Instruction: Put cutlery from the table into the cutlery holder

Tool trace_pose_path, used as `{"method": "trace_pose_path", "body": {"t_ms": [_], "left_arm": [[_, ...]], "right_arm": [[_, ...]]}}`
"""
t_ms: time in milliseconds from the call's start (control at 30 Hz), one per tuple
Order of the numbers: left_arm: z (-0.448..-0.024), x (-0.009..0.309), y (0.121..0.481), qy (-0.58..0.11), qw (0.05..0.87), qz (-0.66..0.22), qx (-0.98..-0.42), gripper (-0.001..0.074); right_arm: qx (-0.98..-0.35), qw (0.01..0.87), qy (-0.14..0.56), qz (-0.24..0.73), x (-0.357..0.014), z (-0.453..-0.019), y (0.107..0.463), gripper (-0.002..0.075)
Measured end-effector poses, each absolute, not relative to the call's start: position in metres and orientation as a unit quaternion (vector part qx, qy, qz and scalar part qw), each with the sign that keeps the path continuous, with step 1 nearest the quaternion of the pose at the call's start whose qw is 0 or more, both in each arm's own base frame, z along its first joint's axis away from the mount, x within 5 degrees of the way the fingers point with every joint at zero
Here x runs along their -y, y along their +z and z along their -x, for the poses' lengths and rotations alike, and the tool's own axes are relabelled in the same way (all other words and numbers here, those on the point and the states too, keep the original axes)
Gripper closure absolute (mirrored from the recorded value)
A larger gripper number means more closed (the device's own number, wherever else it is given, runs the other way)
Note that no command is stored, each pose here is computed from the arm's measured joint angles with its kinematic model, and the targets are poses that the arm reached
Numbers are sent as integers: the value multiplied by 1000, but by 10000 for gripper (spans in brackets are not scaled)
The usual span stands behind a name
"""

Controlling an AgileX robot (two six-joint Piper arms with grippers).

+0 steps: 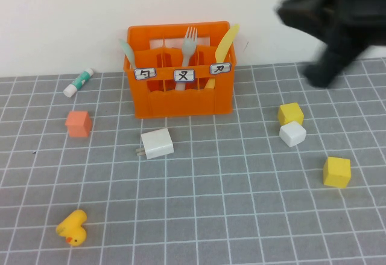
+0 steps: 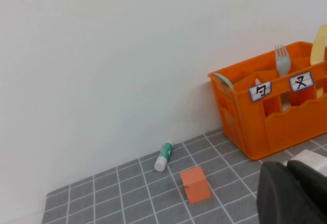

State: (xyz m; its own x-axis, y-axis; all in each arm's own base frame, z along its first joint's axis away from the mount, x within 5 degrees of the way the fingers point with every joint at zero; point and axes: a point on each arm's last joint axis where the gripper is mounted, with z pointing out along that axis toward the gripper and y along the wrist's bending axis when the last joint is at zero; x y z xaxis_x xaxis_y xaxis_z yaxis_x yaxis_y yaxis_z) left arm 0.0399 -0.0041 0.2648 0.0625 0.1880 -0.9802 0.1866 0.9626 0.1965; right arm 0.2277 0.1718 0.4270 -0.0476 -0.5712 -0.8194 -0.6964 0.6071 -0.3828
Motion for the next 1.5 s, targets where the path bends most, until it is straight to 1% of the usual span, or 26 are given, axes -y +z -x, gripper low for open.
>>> {"method": "trace_pose_path", "body": {"t_ms": [133, 233, 300, 367, 500, 533, 667, 733, 833, 1000, 1267, 1500], "left_arm": [[-40, 4, 265, 1, 716, -137, -685, 736], [-40, 4, 265, 0, 716, -136, -685, 736], [-40, 4, 265, 0, 716, -136, -685, 736], [-40, 4, 265, 0, 716, -136, -685, 736], [-40, 4, 265, 0, 716, -136, -685, 736], [-40, 4, 265, 0, 716, -136, -685, 736], [-40, 4, 265, 0, 716, -136, -685, 736], [-40, 4, 265, 0, 716, -136, -685, 736], [-40, 4, 265, 0, 716, -136, -685, 736], [-40, 4, 264, -3, 714, -133, -687, 736], [-40, 3, 256, -9, 680, -123, -723, 736], [-40, 2, 252, -6, 665, -122, -737, 736]], "right_arm": [[-729, 518, 22, 447, -139, -193, 433, 720], [-736, 515, -17, 439, -115, -171, 422, 720], [-746, 509, -39, 428, -98, -157, 403, 720], [-755, 502, -49, 419, -86, -145, 378, 720], [-770, 500, -28, 395, -67, -118, 329, 720], [-779, 492, -20, 388, -62, -112, 311, 720], [-799, 478, -5, 365, -47, -91, 270, 720], [-803, 475, -2, 361, -42, -84, 256, 720], [-803, 475, -1, 359, -38, -78, 246, 722], [-806, 471, -2, 359, -36, -77, 241, 725], [-808, 467, -3, 358, -36, -77, 240, 726], [-808, 467, -3, 358, -36, -77, 240, 726]]}}
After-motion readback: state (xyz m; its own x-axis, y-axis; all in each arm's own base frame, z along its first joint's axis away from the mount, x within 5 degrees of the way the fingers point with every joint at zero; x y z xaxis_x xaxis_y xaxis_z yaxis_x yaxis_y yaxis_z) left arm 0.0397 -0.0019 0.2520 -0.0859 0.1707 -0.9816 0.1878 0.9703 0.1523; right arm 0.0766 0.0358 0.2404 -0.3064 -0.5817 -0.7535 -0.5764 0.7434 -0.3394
